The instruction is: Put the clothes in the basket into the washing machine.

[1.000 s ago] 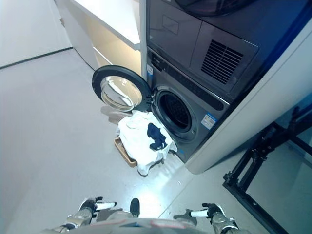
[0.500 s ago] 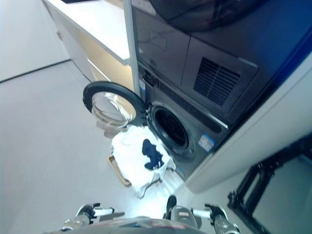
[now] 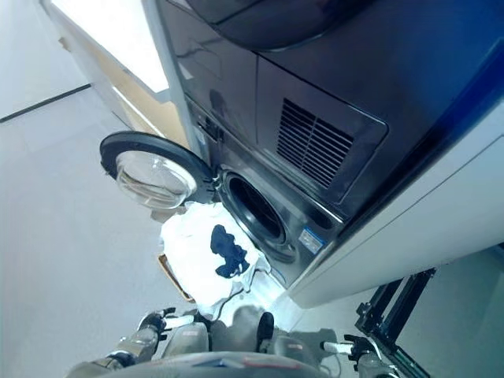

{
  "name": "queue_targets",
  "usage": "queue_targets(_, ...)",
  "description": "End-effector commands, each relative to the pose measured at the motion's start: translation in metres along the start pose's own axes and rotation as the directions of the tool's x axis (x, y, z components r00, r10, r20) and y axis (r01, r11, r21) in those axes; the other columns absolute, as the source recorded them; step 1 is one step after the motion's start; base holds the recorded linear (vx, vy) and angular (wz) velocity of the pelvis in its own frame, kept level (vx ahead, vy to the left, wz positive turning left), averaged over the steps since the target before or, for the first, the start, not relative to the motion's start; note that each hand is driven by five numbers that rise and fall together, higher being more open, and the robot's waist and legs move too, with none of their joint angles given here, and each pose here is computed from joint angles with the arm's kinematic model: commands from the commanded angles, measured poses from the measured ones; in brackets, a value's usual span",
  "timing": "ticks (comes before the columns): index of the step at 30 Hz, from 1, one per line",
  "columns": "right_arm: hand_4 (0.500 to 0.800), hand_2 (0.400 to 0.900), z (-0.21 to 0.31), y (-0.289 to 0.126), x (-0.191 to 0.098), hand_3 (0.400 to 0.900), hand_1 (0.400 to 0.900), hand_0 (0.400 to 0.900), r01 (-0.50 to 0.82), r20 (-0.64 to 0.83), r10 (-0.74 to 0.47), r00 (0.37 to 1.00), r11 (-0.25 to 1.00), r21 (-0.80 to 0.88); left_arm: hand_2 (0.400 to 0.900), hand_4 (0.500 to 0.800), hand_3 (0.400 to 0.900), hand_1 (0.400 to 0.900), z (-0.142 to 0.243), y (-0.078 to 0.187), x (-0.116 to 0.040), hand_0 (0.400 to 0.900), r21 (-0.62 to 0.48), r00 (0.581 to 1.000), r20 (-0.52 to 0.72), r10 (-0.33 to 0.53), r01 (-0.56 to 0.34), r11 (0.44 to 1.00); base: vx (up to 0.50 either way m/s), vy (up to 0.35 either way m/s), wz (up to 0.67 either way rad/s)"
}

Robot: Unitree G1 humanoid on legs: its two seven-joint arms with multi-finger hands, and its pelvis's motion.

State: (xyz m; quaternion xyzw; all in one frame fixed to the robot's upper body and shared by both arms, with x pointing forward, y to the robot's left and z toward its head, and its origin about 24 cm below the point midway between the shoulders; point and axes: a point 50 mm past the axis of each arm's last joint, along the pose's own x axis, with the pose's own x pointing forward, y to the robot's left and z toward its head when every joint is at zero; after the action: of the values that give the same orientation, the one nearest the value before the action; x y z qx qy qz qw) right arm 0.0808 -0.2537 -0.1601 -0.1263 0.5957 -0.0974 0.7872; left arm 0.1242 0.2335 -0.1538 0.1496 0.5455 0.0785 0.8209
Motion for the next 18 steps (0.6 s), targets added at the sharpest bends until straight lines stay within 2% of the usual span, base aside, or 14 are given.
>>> queue_targets(1, 0.800, 0.900, -0.016, -0.028, -0.002, 0.900, 0.900, 0.900, 0.097, -0.042, -0.097, 0.994, 0.995, 0.004, 0.900, 0.800, 0.900, 0.900, -0.014, 0.006, -0.001, 0.900, 0.020, 0.999, -0.038, 0.015, -0.014, 1.000, 0.239, 0.175, -0.74)
queue_targets(6, 0.800, 0.900, -0.023, -0.033, -0.003, 0.900, 0.900, 0.900, 0.098, -0.064, -0.097, 0.993, 0.995, 0.016, 0.900, 0.800, 0.900, 0.900, -0.020, 0.005, -0.002, 0.900, 0.042, 0.999, -0.053, -0.012, 0.014, 0.999, 0.212, 0.241, -0.50)
queue_targets(9, 0.800, 0.900, -0.007, -0.036, -0.001, 0.900, 0.900, 0.900, 0.105, -0.021, -0.105, 0.994, 0.995, -0.001, 0.900, 0.800, 0.900, 0.900, -0.016, 0.012, -0.001, 0.900, 0.046, 0.999, -0.042, 0.006, -0.004, 0.999, -0.091, 0.218, -1.22)
queue_targets(10, 0.800, 0.900, 0.011, -0.041, 0.001, 0.900, 0.900, 0.900, 0.127, 0.018, -0.127, 0.992, 0.992, -0.009, 0.900, 0.800, 0.900, 0.900, -0.006, 0.021, 0.001, 0.900, 0.080, 0.999, -0.024, 0.035, -0.033, 0.996, -0.071, 0.066, -0.15)
queue_targets(14, 0.800, 0.900, 0.008, -0.049, 0.000, 0.900, 0.900, 0.900, 0.147, 0.009, -0.147, 0.989, 0.989, -0.007, 0.900, 0.800, 0.900, 0.900, 0.017, 0.025, 0.003, 0.900, 0.140, 0.998, 0.055, 0.043, -0.051, 0.989, -0.005, 0.055, -0.08)
queue_targets(18, 0.800, 0.900, 0.015, -0.083, -0.003, 0.900, 0.900, 0.900, 0.230, 0.017, -0.231, 0.973, 0.973, 0.027, 0.900, 0.800, 0.900, 0.900, 0.067, 0.032, 0.002, 0.900, 0.336, 0.974, 0.227, 0.023, -0.100, 0.937, -0.032, 0.007, 0.04)
